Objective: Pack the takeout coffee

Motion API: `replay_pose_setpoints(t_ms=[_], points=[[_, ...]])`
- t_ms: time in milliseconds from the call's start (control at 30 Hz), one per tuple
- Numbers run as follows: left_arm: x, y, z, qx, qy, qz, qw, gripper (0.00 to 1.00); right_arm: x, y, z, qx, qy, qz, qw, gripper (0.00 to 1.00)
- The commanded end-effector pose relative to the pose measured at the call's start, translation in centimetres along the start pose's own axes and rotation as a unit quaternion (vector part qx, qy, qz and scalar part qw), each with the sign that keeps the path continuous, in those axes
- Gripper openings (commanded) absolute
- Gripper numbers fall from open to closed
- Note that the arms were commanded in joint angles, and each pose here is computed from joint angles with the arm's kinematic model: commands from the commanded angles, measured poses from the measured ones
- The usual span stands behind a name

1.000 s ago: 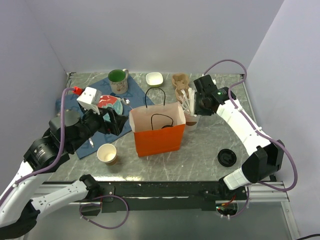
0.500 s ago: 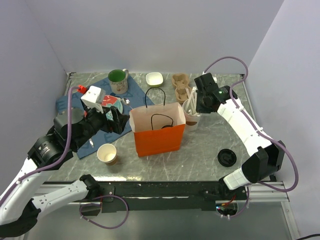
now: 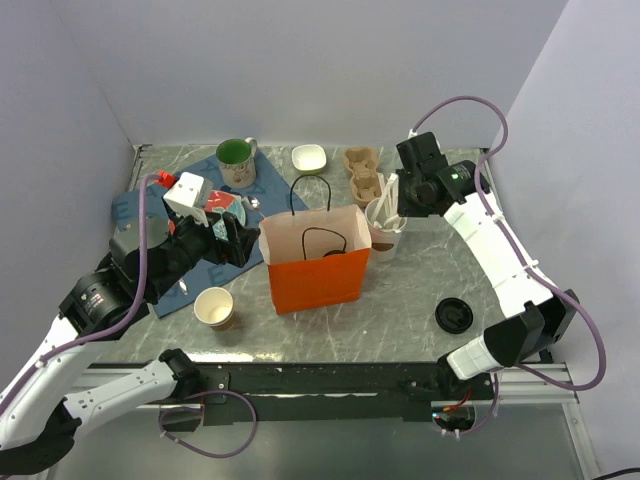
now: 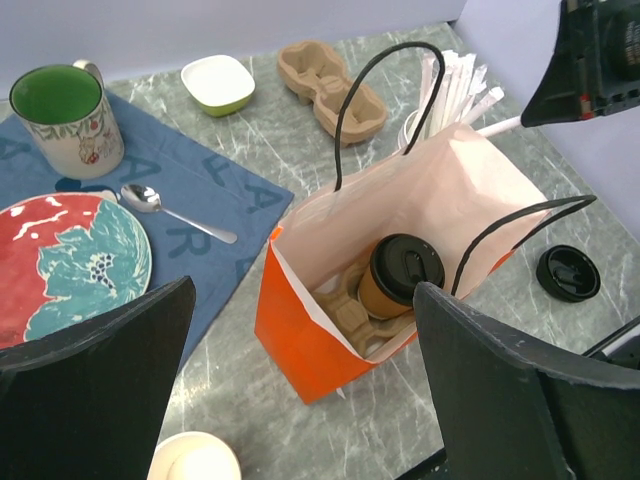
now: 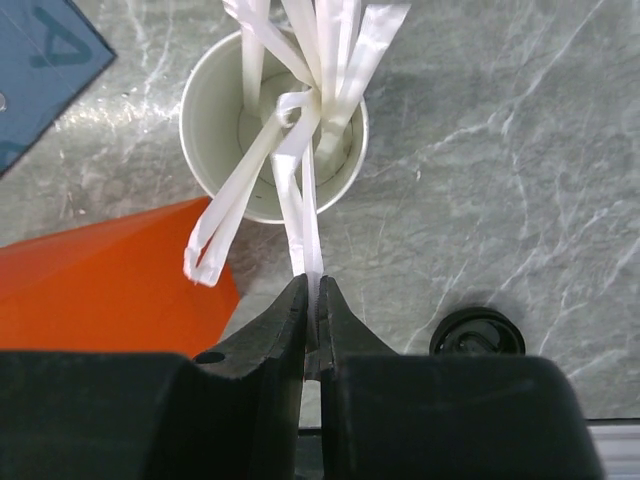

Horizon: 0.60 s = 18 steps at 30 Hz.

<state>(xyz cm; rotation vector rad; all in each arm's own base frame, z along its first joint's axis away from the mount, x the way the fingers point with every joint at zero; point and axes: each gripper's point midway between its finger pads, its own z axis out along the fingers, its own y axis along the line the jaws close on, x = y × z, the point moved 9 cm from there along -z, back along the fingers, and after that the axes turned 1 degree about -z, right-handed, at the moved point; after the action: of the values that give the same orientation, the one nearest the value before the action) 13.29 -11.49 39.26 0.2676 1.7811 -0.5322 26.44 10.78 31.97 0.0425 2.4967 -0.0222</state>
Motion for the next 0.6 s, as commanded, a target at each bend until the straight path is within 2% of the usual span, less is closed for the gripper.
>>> replay_pose_setpoints(t_ms=[0, 167, 367, 467, 567], points=[[-0.8, -0.1, 0.2, 0.004, -0.033, 0.003, 0.999, 0.97, -0.8, -1.6, -4.1, 0.009, -0.033, -0.002, 0.999, 0.13], [-0.9, -0.2, 0.3, 0.009, -0.034, 0.004, 0.999, 0.97, -1.0, -2.3, -7.6, -0.006, -0.053, 0.009, 0.999, 0.10], [-1.0, -0.4, -0.2, 0.025, -0.035, 0.005, 0.999, 0.97, -1.7, -2.9, -11.8, -0.046, -0.113, 0.031, 0.992, 0.09], [-1.1, -0.3, -0.6, 0.025, -0.040, 0.004, 0.999, 0.97, -1.8, -2.8, -13.8, -0.095, -0.147, 0.032, 0.984, 0.09], [-1.3, -0.3, -1.0, 0.030, -0.049, 0.003, 0.998, 0.97, -1.9, -3.0, -16.5, -0.151, -0.210, 0.028, 0.965, 0.08]])
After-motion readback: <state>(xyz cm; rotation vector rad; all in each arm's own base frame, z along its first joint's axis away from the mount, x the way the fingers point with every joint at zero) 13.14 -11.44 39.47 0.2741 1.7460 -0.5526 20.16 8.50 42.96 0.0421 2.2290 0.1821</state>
